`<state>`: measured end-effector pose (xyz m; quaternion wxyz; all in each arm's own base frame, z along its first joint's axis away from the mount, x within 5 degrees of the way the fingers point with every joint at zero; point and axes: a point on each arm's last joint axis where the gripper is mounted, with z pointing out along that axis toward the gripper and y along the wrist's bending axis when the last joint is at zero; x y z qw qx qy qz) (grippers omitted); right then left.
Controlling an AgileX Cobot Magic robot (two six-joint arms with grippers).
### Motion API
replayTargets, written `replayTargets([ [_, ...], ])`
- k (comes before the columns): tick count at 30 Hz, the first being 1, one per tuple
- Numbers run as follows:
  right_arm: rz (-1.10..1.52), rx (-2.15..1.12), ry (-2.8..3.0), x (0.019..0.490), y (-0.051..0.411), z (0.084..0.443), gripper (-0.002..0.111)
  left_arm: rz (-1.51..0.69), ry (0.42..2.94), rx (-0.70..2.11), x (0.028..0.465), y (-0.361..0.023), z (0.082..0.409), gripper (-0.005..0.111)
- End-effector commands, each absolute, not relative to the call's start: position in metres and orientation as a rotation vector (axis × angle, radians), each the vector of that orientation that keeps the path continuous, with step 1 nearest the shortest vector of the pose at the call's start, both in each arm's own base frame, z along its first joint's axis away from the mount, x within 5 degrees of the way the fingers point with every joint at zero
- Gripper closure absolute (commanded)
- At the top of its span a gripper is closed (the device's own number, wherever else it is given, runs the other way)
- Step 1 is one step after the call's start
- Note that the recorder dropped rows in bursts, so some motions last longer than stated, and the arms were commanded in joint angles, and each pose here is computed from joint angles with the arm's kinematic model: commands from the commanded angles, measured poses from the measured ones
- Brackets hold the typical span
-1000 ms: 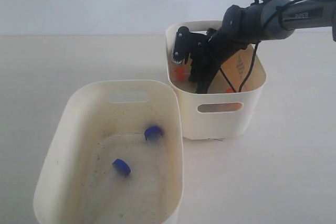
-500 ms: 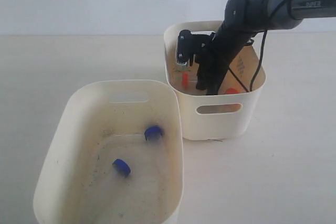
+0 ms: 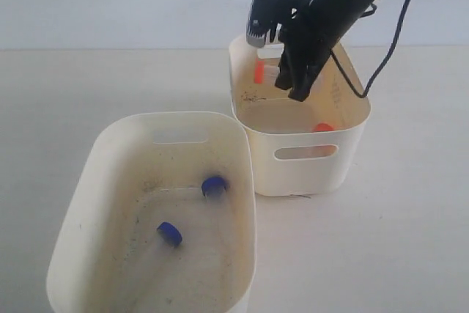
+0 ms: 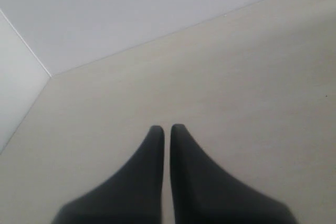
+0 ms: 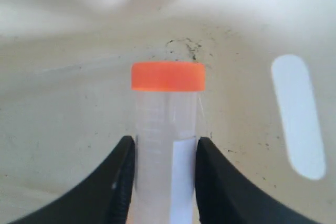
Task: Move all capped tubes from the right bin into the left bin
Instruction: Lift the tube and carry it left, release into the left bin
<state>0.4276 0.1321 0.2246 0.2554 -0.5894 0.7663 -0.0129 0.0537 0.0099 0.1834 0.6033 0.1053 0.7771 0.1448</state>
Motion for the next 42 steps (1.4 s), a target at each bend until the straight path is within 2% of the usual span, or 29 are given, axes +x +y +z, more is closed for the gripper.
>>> replayTargets([
  [1,-0.03,-1.495,2.086,0.412,0.128,0.267,0.108,0.322,1.793,0.237,0.054,0.01,0.185,0.102],
  [4,0.004,-1.419,2.108,0.399,0.125,0.292,0.108,0.322,1.793,0.237,0.054,0.01,0.185,0.102],
  [9,0.23,-1.298,2.132,0.367,0.133,0.333,0.109,0.322,1.793,0.237,0.054,0.01,0.185,0.102],
  [13,0.372,-1.344,2.124,0.338,0.148,0.346,0.109,0.322,1.793,0.237,0.054,0.01,0.185,0.102],
  [25,0.642,-1.326,2.168,0.264,0.227,0.324,0.109,0.322,1.793,0.237,0.054,0.01,0.185,0.102],
  [33,0.669,-1.191,2.223,0.254,0.24,0.291,0.108,0.322,1.793,0.237,0.054,0.01,0.185,0.102],
  [35,0.668,-1.18,2.234,0.253,0.239,0.286,0.102,0.322,1.793,0.237,0.054,0.01,0.185,0.102],
  [37,0.669,-1.17,2.242,0.252,0.238,0.282,0.09,0.322,1.793,0.237,0.054,0.01,0.185,0.102],
  [40,0.676,-1.159,2.263,0.251,0.238,0.28,0.065,0.322,1.793,0.237,0.054,0.01,0.185,0.102],
  [41,0.681,-1.146,2.271,0.251,0.238,0.28,0.058,0.322,1.793,0.237,0.054,0.01,0.185,0.102],
  [42,0.687,-1.126,2.278,0.252,0.238,0.28,0.057,0.322,1.793,0.237,0.054,0.01,0.185,0.102],
])
